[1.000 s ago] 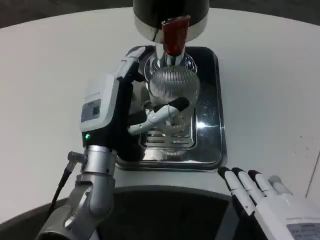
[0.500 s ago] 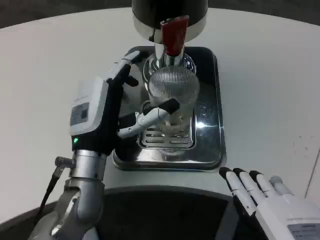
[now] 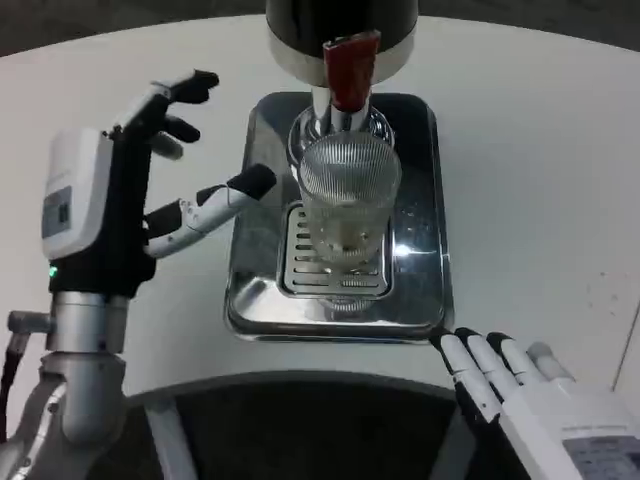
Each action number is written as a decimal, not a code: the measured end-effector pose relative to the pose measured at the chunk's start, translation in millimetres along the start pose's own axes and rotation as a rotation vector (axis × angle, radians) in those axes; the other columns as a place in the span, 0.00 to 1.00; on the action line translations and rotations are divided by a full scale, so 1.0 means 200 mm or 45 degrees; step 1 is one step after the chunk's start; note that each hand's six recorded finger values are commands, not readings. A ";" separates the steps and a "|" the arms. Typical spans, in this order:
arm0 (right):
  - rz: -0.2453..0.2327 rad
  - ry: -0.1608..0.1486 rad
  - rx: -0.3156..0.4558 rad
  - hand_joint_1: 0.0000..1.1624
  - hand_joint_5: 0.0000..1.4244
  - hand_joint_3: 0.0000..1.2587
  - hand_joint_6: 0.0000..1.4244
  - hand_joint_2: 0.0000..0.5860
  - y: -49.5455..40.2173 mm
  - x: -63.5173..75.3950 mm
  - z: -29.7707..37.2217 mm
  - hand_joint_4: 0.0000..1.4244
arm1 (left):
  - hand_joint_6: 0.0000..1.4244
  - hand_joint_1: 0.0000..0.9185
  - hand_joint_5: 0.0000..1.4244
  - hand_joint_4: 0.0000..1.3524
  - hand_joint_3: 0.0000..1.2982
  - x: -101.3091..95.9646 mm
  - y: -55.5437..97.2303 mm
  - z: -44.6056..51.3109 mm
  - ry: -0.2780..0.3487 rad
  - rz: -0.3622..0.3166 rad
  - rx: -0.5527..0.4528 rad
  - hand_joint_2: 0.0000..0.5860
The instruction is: Grasp the cup under the faucet to collect the drink, then remove the cup.
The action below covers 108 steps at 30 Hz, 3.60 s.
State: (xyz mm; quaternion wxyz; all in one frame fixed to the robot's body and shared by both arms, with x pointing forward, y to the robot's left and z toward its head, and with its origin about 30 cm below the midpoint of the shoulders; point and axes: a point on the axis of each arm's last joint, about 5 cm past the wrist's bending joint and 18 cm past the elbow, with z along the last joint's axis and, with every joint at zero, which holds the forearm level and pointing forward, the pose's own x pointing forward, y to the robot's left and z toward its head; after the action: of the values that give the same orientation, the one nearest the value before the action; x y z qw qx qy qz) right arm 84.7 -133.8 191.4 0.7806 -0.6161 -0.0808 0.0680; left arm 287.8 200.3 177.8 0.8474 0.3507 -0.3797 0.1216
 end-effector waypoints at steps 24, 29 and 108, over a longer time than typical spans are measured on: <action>0.019 -0.018 -0.022 0.66 0.00 0.00 0.00 0.50 0.010 0.04 0.032 0.00 | 0.02 0.00 0.05 0.00 0.01 0.20 0.48 -0.040 -0.175 -0.649 -0.524 0.07; 0.025 -0.017 -0.020 0.66 0.00 0.00 0.00 0.50 0.011 0.05 0.034 0.00 | 0.00 0.00 0.02 0.00 0.00 0.30 0.55 0.005 -0.250 -0.781 -0.662 0.08; 0.006 0.048 0.001 0.66 0.00 0.00 0.00 0.50 0.013 0.09 0.044 0.00 | 0.02 0.00 0.07 0.00 0.03 0.80 0.30 0.180 -0.542 -1.342 -0.672 0.08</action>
State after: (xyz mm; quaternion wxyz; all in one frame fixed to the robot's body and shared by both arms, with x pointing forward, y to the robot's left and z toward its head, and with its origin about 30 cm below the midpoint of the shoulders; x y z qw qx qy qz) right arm 100.7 -121.0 191.6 0.7822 -0.6170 -0.0645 0.0581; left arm 348.9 208.8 340.9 0.7574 0.2861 -0.3334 -0.4830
